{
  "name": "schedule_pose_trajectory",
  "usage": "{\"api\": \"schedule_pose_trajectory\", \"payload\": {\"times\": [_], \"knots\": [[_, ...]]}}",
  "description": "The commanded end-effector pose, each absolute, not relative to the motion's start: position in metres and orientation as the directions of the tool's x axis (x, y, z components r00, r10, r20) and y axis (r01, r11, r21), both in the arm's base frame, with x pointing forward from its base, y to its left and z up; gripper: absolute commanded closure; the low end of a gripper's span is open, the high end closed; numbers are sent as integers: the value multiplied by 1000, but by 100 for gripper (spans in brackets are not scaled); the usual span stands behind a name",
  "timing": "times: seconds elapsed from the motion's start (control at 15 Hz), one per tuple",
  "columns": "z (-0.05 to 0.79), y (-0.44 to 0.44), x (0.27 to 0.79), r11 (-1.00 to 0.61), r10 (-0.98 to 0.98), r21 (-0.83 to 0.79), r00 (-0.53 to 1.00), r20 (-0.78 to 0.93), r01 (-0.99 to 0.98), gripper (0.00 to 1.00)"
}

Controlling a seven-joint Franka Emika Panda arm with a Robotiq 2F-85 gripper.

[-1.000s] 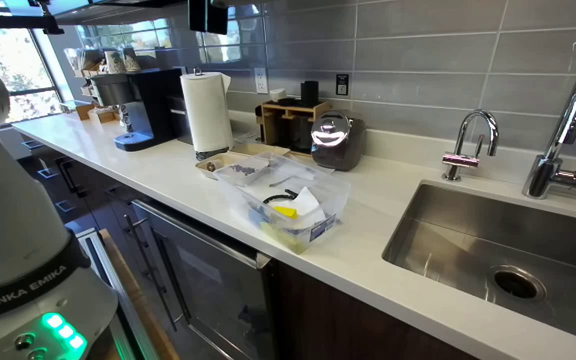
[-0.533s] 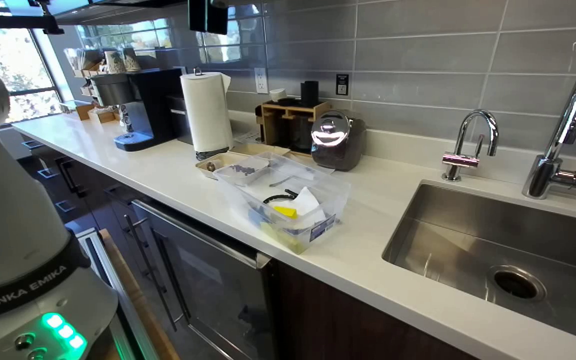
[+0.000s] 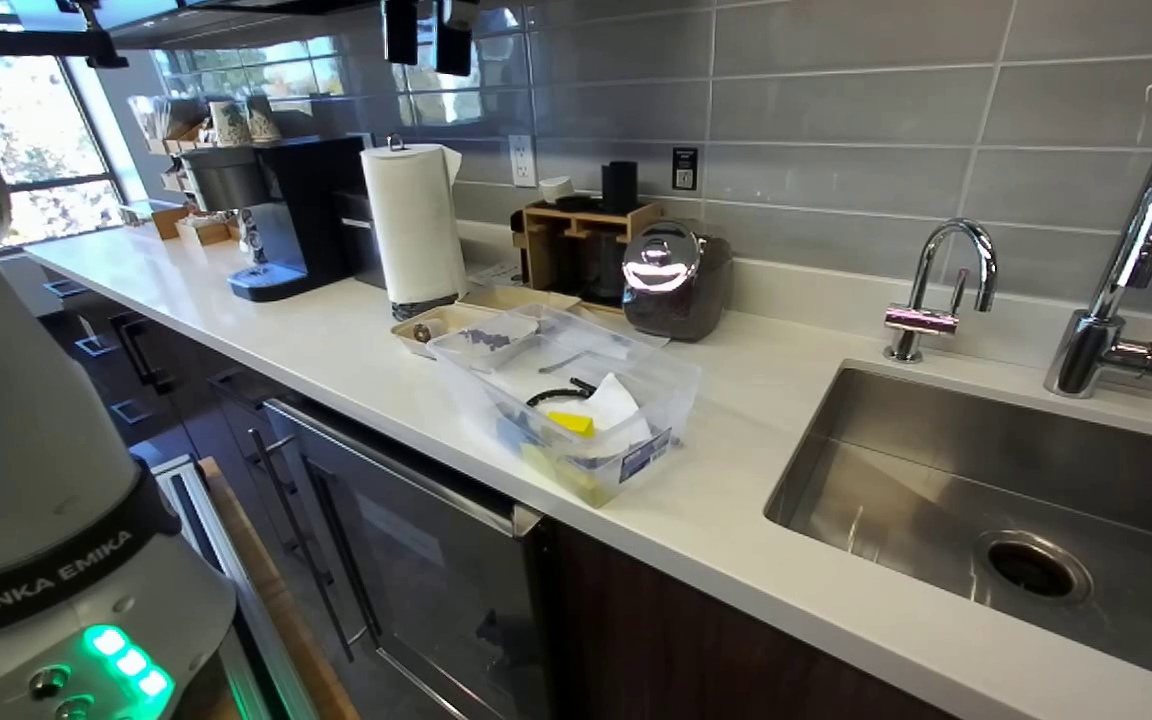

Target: Grab a paper towel and place it onto the bowl

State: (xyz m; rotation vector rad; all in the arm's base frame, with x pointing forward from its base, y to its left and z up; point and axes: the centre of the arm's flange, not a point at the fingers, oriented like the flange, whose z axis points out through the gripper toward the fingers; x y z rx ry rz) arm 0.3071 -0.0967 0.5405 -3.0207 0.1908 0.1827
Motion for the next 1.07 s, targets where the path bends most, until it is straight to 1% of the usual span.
{"api": "schedule_pose_trajectory", "payload": {"times": [0.0,0.27,0.6,0.73,0.87,1.0], "knots": [[528,-27,371,-989,83,-130,992,-97,70,0],[512,58,420,-943,305,-157,950,-58,293,0],[490,134,453,-837,533,-185,844,-61,515,0],[476,155,458,-816,569,-187,817,-90,547,0],[459,170,462,-813,577,-181,807,-124,553,0],[444,185,469,-826,560,-150,819,-122,543,0]]}}
